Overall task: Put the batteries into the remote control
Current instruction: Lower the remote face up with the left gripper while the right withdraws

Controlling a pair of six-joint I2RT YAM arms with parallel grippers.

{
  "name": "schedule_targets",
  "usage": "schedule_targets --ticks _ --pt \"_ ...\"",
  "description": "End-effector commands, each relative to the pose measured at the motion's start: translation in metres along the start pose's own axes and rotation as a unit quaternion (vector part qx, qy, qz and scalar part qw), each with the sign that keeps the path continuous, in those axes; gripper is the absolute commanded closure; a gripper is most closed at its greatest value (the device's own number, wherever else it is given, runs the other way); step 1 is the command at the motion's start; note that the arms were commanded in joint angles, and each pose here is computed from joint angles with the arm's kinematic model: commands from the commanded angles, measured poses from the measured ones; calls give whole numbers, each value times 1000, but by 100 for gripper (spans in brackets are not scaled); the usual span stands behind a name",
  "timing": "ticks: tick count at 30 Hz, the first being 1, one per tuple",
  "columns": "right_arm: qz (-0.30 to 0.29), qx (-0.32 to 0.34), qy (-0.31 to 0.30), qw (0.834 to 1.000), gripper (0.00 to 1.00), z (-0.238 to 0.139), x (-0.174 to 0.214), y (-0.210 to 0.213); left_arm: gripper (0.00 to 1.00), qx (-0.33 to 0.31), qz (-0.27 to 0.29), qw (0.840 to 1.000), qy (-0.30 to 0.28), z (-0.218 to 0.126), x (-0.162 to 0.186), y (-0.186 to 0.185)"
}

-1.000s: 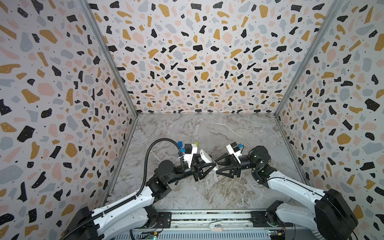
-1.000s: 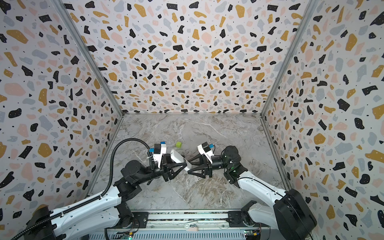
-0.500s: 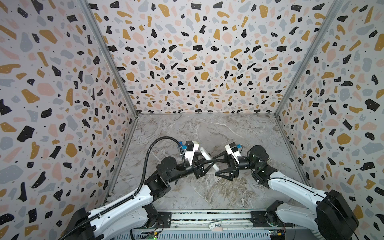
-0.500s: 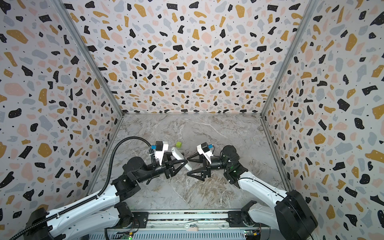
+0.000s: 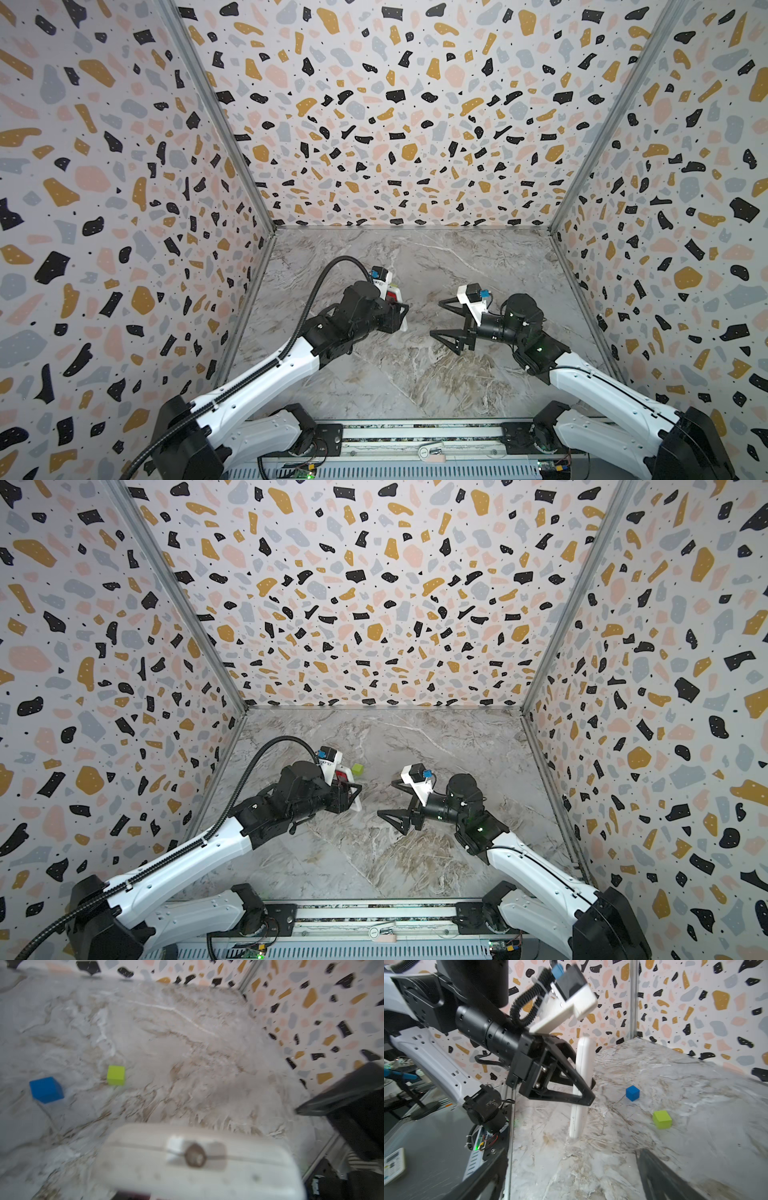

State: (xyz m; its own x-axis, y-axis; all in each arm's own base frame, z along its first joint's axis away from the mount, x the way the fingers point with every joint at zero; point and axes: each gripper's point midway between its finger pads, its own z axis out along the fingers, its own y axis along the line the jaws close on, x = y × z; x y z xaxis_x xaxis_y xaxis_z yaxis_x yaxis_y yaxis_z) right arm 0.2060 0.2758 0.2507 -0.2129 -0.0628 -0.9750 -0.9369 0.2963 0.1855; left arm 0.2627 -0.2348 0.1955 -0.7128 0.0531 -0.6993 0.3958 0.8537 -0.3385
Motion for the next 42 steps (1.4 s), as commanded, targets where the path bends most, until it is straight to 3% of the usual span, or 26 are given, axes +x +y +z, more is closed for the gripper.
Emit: schedule_targets --ticks 1,9,16,22,28,35,42 --pt "-10 57 8 998 1 -4 6 -16 82 -60 7 995 85 1 29 22" --pt "-9 84 18 996 1 -2 28 -27 81 -74 -29 982 171 28 69 30" --pt "-6 147 48 988 1 0 52 -53 79 -111 -41 962 245 47 107 47" --pt "-6 163 64 985 1 -2 64 -60 76 -134 -53 945 293 60 131 56" --pt "-6 154 60 986 1 -2 64 -56 73 -155 -68 933 317 68 143 63" --pt "-10 156 51 986 1 -6 61 -54 63 -164 -80 928 326 73 153 67" --pt "-13 158 43 986 1 -8 58 -53 60 -180 -89 924 326 82 160 74"
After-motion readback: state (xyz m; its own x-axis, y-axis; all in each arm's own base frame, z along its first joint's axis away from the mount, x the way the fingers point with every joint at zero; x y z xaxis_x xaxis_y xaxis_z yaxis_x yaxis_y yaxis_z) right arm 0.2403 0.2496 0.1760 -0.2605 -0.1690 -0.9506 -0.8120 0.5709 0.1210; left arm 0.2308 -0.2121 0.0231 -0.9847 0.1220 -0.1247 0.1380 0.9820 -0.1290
